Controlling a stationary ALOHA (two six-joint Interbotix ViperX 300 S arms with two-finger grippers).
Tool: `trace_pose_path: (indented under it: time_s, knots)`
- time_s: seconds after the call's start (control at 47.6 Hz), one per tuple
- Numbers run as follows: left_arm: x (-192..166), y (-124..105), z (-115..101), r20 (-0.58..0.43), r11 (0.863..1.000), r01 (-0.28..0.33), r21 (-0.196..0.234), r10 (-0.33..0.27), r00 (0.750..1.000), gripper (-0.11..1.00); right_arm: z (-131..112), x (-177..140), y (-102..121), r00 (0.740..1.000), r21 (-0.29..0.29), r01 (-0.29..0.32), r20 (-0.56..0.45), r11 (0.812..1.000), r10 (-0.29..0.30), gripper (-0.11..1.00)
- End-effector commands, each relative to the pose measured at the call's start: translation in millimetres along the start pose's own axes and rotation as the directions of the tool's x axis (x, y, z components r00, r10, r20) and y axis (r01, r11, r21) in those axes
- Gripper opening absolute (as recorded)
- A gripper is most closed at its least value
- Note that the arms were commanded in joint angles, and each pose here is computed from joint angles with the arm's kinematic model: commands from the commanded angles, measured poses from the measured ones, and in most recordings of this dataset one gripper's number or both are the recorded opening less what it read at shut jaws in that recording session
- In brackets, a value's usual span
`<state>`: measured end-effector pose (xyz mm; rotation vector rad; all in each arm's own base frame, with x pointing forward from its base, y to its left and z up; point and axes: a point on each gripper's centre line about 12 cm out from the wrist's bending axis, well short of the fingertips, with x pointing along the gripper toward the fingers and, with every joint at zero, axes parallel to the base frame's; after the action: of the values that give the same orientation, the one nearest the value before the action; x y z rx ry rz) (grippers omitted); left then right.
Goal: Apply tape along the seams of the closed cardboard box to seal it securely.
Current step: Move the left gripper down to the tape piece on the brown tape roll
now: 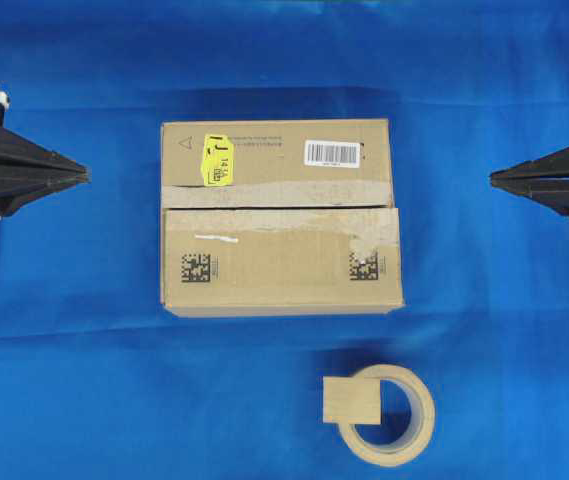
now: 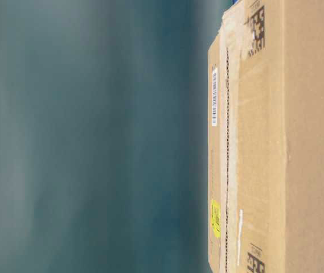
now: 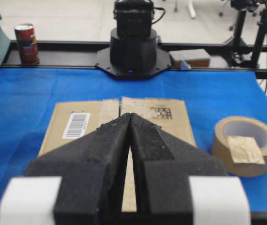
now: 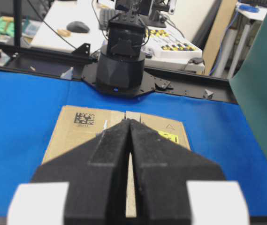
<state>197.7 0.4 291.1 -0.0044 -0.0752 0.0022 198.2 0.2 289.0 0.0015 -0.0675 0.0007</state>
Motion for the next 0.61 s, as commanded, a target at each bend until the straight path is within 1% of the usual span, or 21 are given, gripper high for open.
trace_pose_path:
  time_s: [0.0, 0.063, 0.147, 0.21, 0.231, 0.252, 0.273, 0.315, 0.378, 0.441, 0.462, 0.525, 0.588]
  knots:
    - [3, -2, 3, -0.009, 1.0, 0.011, 0.007, -0.011, 1.0, 0.0, 15, 3, 0, 0.999, 0.012, -0.001, 0.046, 1.0, 0.0, 0.0]
    - [3, -4, 2, -0.012, 1.0, 0.017, 0.016, -0.017, 1.0, 0.0, 16, 3, 0, 0.999, 0.012, -0.001, 0.049, 1.0, 0.0, 0.0]
    - [5, -8, 3, -0.005, 0.998, 0.037, 0.047, -0.037, 0.999, 0.0, 16, 4, 0, 0.999, 0.011, -0.001, 0.048, 1.0, 0.0, 0.0]
    - [7, -14, 4, 0.008, 0.993, 0.066, 0.102, -0.067, 0.998, 0.0, 15, 5, 0, 0.999, 0.009, 0.0, 0.044, 1.0, 0.0, 0.0]
    - [7, -16, 3, 0.008, 0.989, 0.076, 0.129, -0.078, 0.997, 0.0, 15, 5, 0, 0.999, 0.009, 0.0, 0.046, 1.0, 0.0, 0.0]
    - [8, -19, 3, 0.008, 0.983, 0.087, 0.163, -0.09, 0.996, 0.0, 14, 5, 0, 0.999, 0.009, 0.0, 0.044, 1.0, 0.0, 0.0]
    - [9, -21, 1, 0.004, 0.974, 0.098, 0.204, -0.101, 0.995, 0.0, 14, 5, 0, 0.999, 0.008, -0.001, 0.044, 1.0, 0.0, 0.0]
    - [12, -28, -1, 0.002, 0.966, 0.125, 0.226, -0.129, 0.992, 0.0, 14, 6, 0, 0.999, 0.009, 0.0, 0.048, 1.0, 0.0, 0.0]
    - [16, -32, -2, 0.011, 0.953, 0.138, 0.27, -0.147, 0.989, 0.0, 14, 7, 0, 0.999, 0.009, -0.001, 0.054, 1.0, 0.0, 0.0]
    - [21, -37, -5, 0.005, 0.941, 0.157, 0.301, -0.166, 0.986, 0.0, 12, 9, 0, 0.999, 0.011, 0.0, 0.054, 1.0, 0.0, 0.0]
    - [22, -40, -7, 0.0, 0.934, 0.165, 0.318, -0.174, 0.985, 0.0, 12, 9, 0, 0.999, 0.009, -0.001, 0.052, 1.0, 0.0, 0.0]
    - [27, -50, -14, -0.019, 0.903, 0.203, 0.379, -0.212, 0.977, 0.0, 12, 10, 0, 0.999, 0.011, 0.0, 0.054, 1.0, 0.0, 0.0]
    - [32, -59, -17, -0.03, 0.882, 0.235, 0.409, -0.244, 0.969, 0.0, 11, 12, 0, 0.998, 0.009, -0.001, 0.055, 1.0, 0.0, 0.0]
